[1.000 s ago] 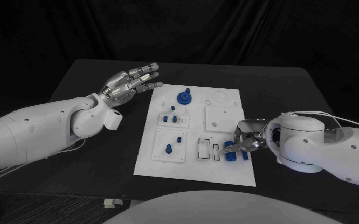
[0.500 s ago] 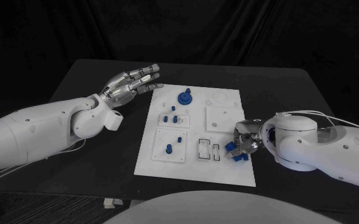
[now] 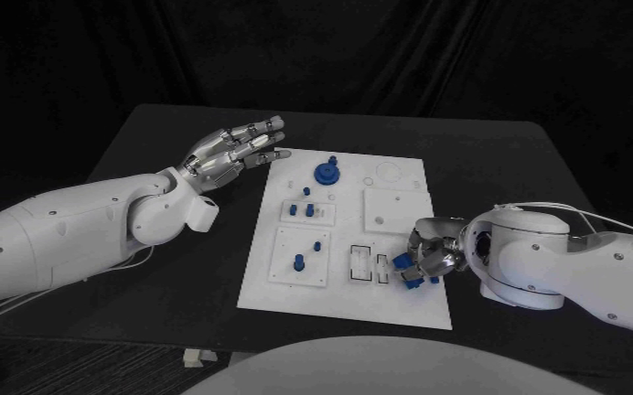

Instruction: Assemble the parts on the task board

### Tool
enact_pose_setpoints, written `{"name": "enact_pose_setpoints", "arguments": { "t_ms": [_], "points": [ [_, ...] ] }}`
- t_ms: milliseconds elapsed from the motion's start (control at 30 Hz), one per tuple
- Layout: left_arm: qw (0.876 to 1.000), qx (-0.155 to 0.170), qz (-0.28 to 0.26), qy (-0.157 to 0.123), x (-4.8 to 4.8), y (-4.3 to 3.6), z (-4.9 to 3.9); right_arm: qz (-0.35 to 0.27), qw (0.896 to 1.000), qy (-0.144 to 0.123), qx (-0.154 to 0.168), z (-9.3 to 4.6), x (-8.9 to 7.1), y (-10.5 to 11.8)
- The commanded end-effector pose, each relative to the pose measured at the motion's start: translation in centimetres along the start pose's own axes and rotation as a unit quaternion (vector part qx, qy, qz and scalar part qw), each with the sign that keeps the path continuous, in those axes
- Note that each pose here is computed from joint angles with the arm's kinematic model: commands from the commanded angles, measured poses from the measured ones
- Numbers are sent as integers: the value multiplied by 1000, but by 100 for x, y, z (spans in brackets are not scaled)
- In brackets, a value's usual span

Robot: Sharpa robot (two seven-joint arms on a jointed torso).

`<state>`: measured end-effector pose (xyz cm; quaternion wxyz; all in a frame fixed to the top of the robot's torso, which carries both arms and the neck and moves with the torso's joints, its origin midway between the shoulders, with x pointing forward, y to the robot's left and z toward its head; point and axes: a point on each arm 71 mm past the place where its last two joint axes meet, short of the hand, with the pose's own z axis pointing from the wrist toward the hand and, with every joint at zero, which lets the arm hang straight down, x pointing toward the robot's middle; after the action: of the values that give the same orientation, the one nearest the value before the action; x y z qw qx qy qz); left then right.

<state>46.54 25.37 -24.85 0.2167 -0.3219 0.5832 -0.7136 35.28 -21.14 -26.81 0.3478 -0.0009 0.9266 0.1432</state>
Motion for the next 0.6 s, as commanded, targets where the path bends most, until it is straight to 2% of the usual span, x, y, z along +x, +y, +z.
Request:
{"name": "enact_pose_setpoints", "arguments": {
  "t_ms": [33, 100, 267, 367, 467, 600],
  "points": [
    [1000, 4, -9, 6, 23, 8, 15, 150, 988, 25, -23, -44, -22, 71],
    [1000, 3, -9, 6, 25, 12, 16, 180, 983, 35, -26, -58, -46, 96],
    [1000, 2, -10, 8, 34, 22, 29, 269, 960, 76, -25, -77, -90, 168],
    [1000, 2, -11, 9, 40, 26, 35, 301, 949, 90, -20, -58, -105, 193],
    [1000, 2, -11, 9, 44, 28, 39, 316, 943, 99, -12, -24, -114, 208],
    [1000, 2, -11, 10, 48, 29, 40, 320, 942, 103, 1, 35, -117, 212]
  ]
}}
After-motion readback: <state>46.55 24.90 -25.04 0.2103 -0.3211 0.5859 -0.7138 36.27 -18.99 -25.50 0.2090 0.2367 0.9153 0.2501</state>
